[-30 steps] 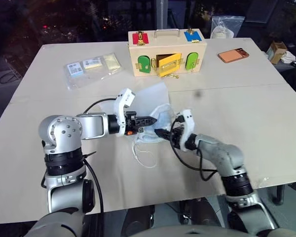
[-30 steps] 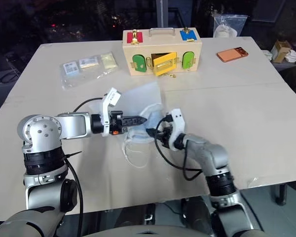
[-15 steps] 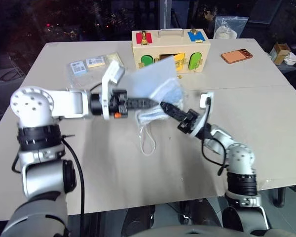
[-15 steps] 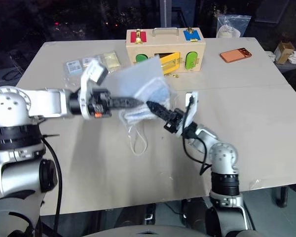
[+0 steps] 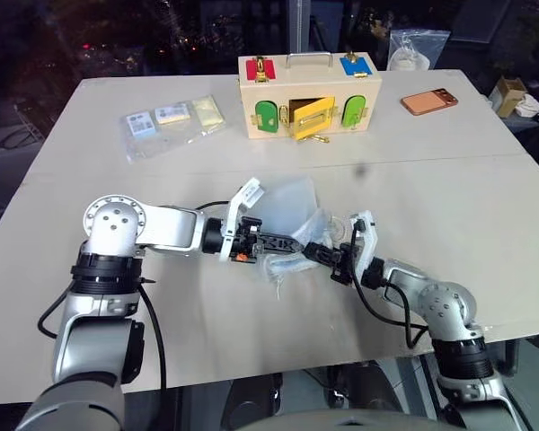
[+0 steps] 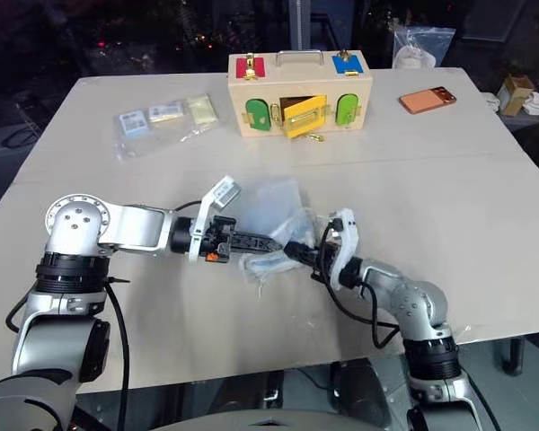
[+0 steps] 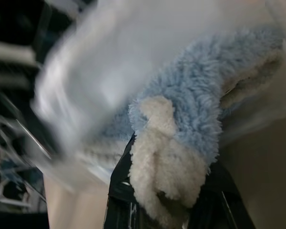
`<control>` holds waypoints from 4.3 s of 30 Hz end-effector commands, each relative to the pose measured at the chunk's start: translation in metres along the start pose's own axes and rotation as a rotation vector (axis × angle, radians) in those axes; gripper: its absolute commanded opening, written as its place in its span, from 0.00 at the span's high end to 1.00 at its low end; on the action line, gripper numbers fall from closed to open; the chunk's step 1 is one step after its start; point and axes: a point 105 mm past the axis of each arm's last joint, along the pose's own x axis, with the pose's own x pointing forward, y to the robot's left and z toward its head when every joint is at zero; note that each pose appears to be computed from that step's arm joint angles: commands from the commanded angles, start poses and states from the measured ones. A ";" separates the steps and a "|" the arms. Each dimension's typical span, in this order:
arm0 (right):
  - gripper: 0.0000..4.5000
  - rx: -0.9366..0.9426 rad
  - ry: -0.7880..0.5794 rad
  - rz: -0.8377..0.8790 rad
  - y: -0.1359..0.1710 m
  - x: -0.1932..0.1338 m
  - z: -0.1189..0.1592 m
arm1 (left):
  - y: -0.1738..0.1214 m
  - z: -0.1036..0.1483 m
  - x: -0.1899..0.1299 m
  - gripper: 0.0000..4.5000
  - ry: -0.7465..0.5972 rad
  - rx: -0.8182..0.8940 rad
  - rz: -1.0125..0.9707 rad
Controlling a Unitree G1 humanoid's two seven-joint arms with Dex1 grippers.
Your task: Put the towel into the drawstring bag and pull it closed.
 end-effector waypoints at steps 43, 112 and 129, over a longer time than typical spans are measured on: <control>0.78 -0.843 -0.052 0.095 -0.018 0.087 0.036 | 0.037 0.011 -0.004 1.00 -0.209 0.143 0.240; 1.00 -0.802 -0.100 -0.296 -0.023 0.026 0.094 | 0.025 0.042 -0.083 0.09 -0.392 0.788 0.135; 0.43 -0.679 -0.038 -0.305 -0.034 0.050 0.078 | 0.035 -0.026 -0.098 0.08 -0.385 0.683 0.213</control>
